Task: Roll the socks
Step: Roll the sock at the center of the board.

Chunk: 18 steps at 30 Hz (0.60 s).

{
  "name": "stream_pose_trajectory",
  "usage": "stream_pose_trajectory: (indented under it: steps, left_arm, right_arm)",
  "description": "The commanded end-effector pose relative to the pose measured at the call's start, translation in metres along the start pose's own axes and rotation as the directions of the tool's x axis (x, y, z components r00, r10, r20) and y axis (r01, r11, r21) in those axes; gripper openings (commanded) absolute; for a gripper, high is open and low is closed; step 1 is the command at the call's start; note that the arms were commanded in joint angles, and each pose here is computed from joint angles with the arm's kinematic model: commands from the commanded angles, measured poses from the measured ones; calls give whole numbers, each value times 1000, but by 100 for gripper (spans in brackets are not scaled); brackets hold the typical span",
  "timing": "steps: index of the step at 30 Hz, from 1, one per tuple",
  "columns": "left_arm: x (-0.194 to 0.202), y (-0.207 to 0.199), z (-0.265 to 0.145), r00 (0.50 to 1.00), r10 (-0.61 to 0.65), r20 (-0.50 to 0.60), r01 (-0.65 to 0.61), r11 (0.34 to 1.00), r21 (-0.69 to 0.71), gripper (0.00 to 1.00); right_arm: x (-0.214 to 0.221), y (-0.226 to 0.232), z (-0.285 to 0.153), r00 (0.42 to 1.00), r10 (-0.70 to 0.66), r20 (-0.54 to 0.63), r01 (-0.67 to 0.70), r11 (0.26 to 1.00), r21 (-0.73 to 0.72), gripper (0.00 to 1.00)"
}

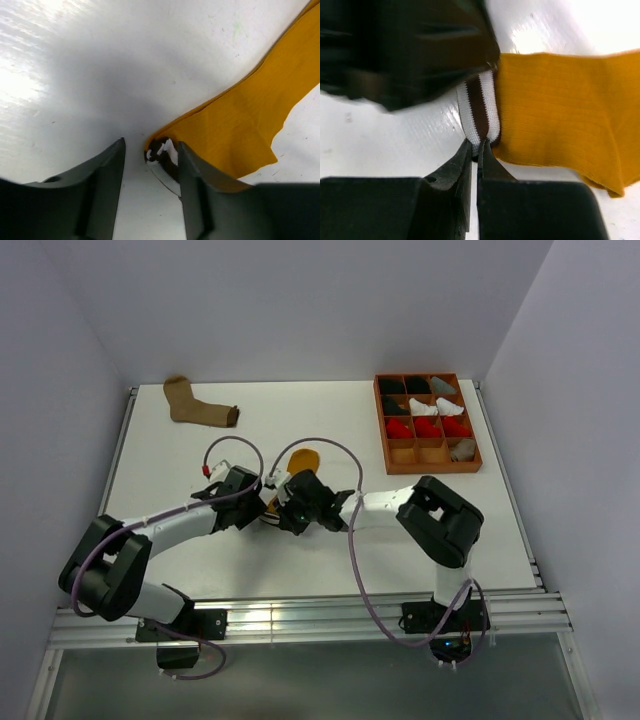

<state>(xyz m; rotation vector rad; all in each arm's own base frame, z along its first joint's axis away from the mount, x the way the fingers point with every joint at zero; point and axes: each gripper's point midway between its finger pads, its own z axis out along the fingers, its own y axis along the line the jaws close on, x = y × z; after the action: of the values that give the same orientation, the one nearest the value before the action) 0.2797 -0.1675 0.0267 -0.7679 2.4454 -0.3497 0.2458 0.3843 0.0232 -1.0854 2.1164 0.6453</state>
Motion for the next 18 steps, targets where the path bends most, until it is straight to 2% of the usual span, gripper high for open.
stream_pose_trajectory:
  steps: [1, 3, 6, 13, 18]
  left_arm:
    - [-14, -3, -11, 995, -73, 67, 72, 997, 30, 52]
    - [-17, -5, -14, 993, -92, 76, 88, 995, 50, 60]
    - [-19, -10, -20, 988, -125, 92, 116, 988, 102, 65]
    - [-4, -17, -26, 989, -142, 52, 128, 968, 214, 66]
    - [8, -22, -20, 994, -108, 21, 101, 971, 219, 64]
  right_arm:
    - [12, 12, -9, 975, 191, -111, -209, 961, -180, 0]
    - [16, 8, -10, 954, 259, -149, -290, 924, -250, 0]
    - [16, 5, -11, 917, 347, -198, -395, 864, -313, 0]
    - [17, -5, -15, 767, 570, -294, -641, 659, -395, 0]
    - [21, -13, -11, 691, 644, -328, -721, 582, -375, 0]
